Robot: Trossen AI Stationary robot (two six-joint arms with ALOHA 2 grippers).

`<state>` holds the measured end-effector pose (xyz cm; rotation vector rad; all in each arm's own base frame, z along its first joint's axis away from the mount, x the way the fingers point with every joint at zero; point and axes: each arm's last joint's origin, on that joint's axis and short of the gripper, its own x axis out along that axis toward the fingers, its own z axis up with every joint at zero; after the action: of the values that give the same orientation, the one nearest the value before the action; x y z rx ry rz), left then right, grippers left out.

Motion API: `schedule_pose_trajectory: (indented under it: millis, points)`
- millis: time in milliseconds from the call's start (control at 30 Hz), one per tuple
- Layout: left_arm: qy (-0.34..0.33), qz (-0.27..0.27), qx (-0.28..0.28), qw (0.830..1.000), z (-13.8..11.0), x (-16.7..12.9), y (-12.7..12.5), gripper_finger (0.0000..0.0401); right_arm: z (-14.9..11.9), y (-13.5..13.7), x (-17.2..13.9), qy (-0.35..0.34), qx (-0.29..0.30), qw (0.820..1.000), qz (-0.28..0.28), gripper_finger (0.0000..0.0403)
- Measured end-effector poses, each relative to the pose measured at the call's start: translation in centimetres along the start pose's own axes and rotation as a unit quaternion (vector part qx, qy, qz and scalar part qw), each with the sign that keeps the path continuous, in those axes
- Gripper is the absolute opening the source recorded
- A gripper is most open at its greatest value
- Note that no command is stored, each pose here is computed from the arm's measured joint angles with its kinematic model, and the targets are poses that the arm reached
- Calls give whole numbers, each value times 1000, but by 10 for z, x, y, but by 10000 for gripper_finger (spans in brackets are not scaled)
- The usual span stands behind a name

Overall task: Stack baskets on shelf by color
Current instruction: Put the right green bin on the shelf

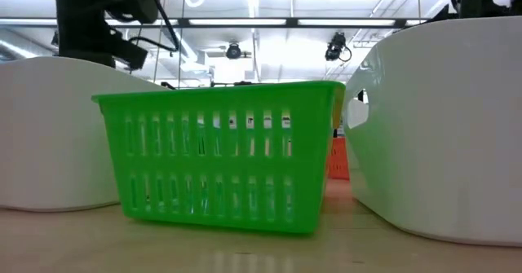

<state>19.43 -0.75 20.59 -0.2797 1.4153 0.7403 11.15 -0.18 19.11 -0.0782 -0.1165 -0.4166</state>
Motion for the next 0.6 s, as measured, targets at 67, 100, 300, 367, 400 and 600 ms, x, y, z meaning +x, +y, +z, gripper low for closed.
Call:
schedule_pose_trajectory:
  millis: [67,100,300,367,400,600]
  points:
    - [4,11,4,1000,2,4,-3,179,-1,1,1,6,-3,1000,1,245]
    - [4,14,6,1000,2,5,-4,181,-2,1,1,7,-4,1000,1,245]
    - [1,11,6,1000,4,7,-6,188,-3,1,2,13,-6,1000,2,245]
    - [0,10,5,1000,4,6,-5,187,-3,1,2,15,-6,1000,0,245]
    - [0,10,6,1000,4,6,-5,188,-3,1,2,15,-7,1000,-1,245]
    - [-2,8,8,1000,4,6,-6,186,22,1,6,13,-19,1000,1,245]
